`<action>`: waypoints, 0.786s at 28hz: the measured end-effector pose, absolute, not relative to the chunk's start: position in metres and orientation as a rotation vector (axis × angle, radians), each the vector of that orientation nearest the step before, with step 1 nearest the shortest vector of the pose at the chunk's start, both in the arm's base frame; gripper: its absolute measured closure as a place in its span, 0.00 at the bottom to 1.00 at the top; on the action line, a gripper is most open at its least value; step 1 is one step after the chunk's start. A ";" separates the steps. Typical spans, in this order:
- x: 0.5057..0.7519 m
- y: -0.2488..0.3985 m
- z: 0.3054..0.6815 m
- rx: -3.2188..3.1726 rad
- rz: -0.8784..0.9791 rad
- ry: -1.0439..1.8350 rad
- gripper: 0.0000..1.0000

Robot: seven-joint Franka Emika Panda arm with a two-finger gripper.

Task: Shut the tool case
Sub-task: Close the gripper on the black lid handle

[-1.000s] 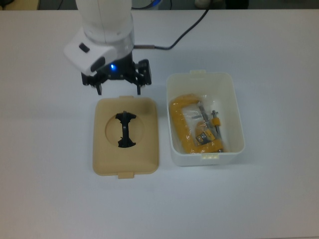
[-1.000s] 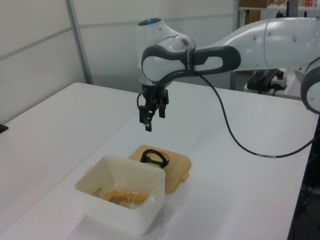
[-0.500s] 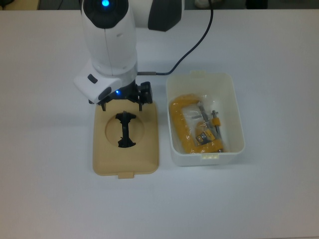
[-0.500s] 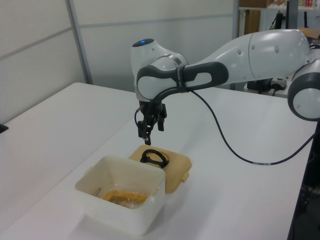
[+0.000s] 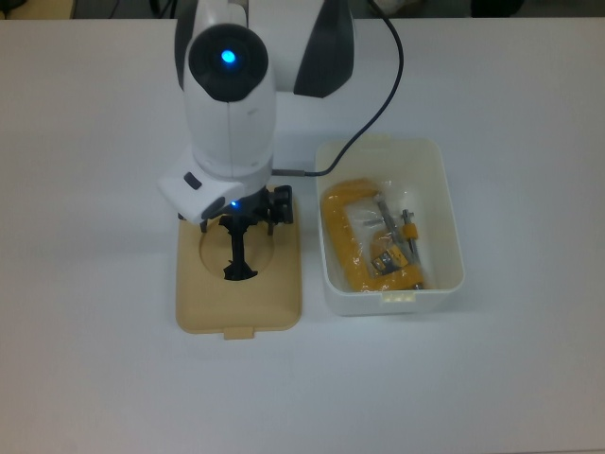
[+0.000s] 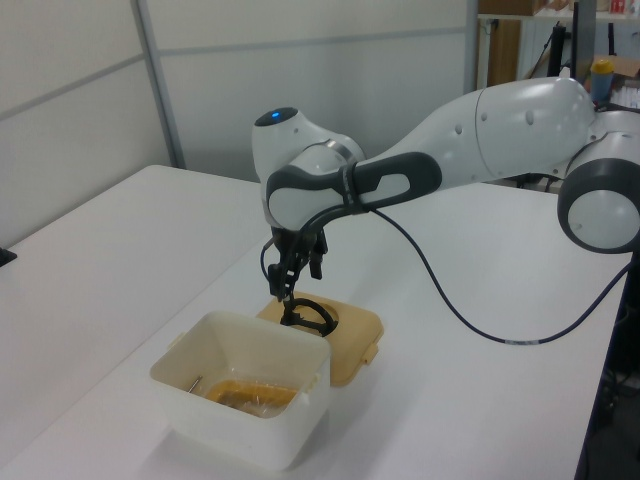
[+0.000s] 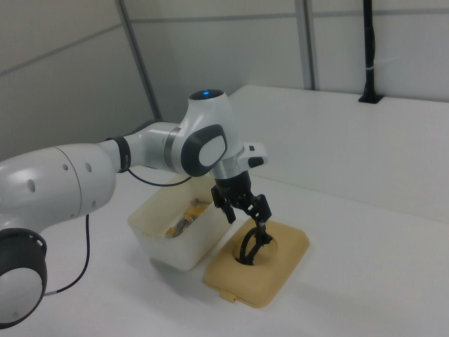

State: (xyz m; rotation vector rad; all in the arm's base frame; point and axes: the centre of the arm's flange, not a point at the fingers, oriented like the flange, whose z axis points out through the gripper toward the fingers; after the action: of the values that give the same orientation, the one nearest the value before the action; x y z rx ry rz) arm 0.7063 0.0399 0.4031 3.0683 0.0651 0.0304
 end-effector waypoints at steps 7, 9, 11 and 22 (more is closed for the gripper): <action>0.710 0.054 0.375 3.047 0.001 0.059 0.01; 0.710 0.055 0.373 3.047 0.000 0.060 0.00; 0.710 0.055 0.372 3.047 0.001 0.060 0.07; 0.710 0.055 0.372 3.047 0.001 0.060 0.52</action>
State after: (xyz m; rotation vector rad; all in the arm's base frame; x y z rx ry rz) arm 0.7103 0.0554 0.3724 3.0470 0.0602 0.0014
